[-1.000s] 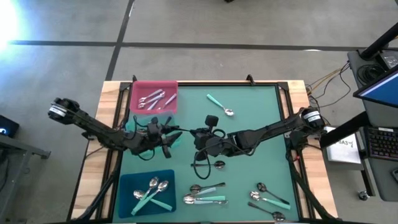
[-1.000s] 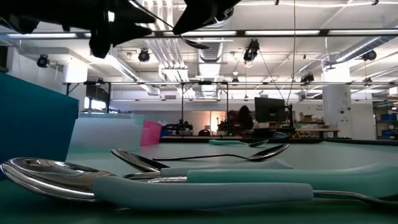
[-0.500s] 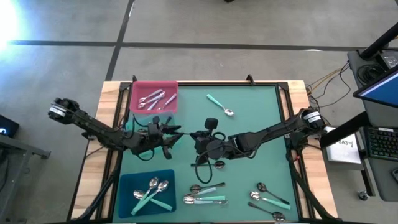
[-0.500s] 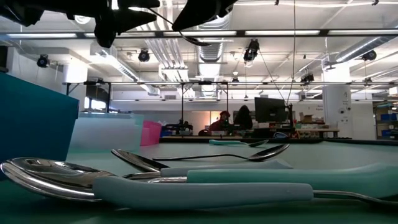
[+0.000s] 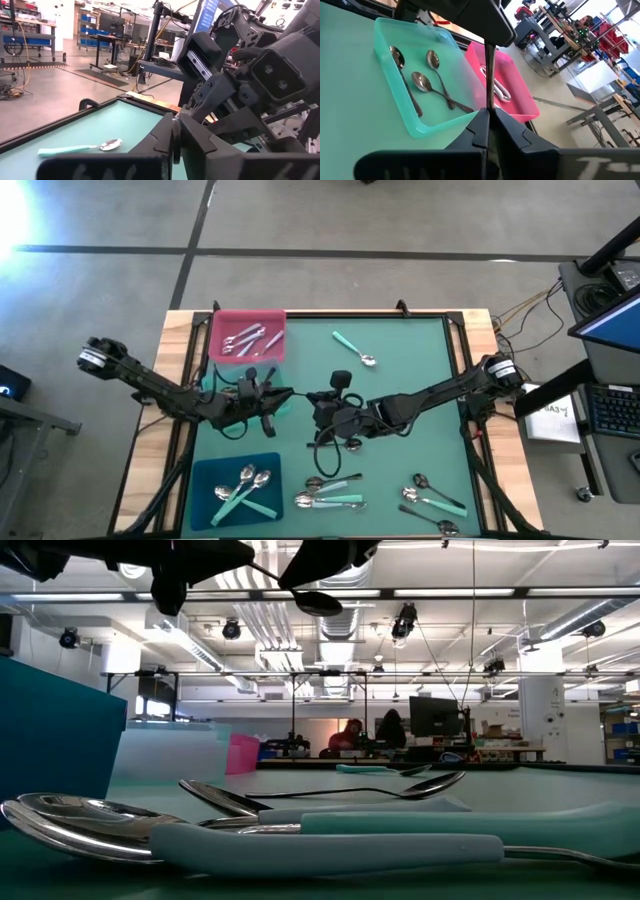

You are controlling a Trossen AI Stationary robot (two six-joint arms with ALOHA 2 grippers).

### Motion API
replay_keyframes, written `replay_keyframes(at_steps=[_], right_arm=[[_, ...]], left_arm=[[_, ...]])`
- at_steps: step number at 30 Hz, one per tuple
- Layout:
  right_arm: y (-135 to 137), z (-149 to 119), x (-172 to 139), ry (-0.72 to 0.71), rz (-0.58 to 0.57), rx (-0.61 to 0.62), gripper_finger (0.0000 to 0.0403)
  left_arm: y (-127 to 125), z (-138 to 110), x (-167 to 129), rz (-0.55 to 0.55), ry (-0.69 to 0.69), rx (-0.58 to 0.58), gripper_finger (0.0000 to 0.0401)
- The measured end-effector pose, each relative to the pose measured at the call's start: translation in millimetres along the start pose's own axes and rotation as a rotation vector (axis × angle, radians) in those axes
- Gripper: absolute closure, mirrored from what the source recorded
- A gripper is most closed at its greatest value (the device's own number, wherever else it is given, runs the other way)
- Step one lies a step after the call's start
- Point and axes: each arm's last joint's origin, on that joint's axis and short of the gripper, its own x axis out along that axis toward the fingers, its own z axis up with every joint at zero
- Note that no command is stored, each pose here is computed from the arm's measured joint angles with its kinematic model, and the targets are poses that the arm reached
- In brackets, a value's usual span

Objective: Sort silverware by color (type)
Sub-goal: Put the black spoon into the green bin

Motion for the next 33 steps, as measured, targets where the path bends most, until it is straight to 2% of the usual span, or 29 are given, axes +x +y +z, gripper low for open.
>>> replay_keyframes(at_steps=[7, 9, 17, 21, 25, 29, 33], right_arm=[[-1.0, 1.8, -0.1, -0.005, -0.002, 0.018, 0.0382], [-0.7, 2.3, -0.4, -0.008, 0.004, 0.021, 0.0373], [-0.6, 1.7, -0.6, -0.003, 0.006, 0.026, 0.0308], [0.8, -5.3, -1.6, 0.058, 0.021, 0.089, 0.0279], [2.2, -18.7, -4.6, 0.176, 0.06, 0.187, 0.0261], [6.3, -30.0, -8.0, 0.303, 0.188, 0.325, 0.0262], [12.7, -35.2, -11.0, 0.411, 0.366, 0.444, 0.0266]], left_arm=[[0.5, 2.5, -0.9, -0.001, -0.007, 0.0, 0.04], [2.1, 3.1, -1.3, 0.028, -0.009, 0.029, 0.0401], [7.6, 14.9, -6.4, 0.065, -0.029, 0.107, 0.0401], [17.5, 10.9, -14.3, 0.152, 0.078, 0.204, 0.0401], [32.9, 3.7, -28.6, 0.216, 0.224, 0.219, 0.0401], [50.2, -3.4, -46.5, 0.256, 0.374, 0.182, 0.0401], [60.7, -5.2, -61.3, 0.206, 0.514, 0.118, 0.0401]])
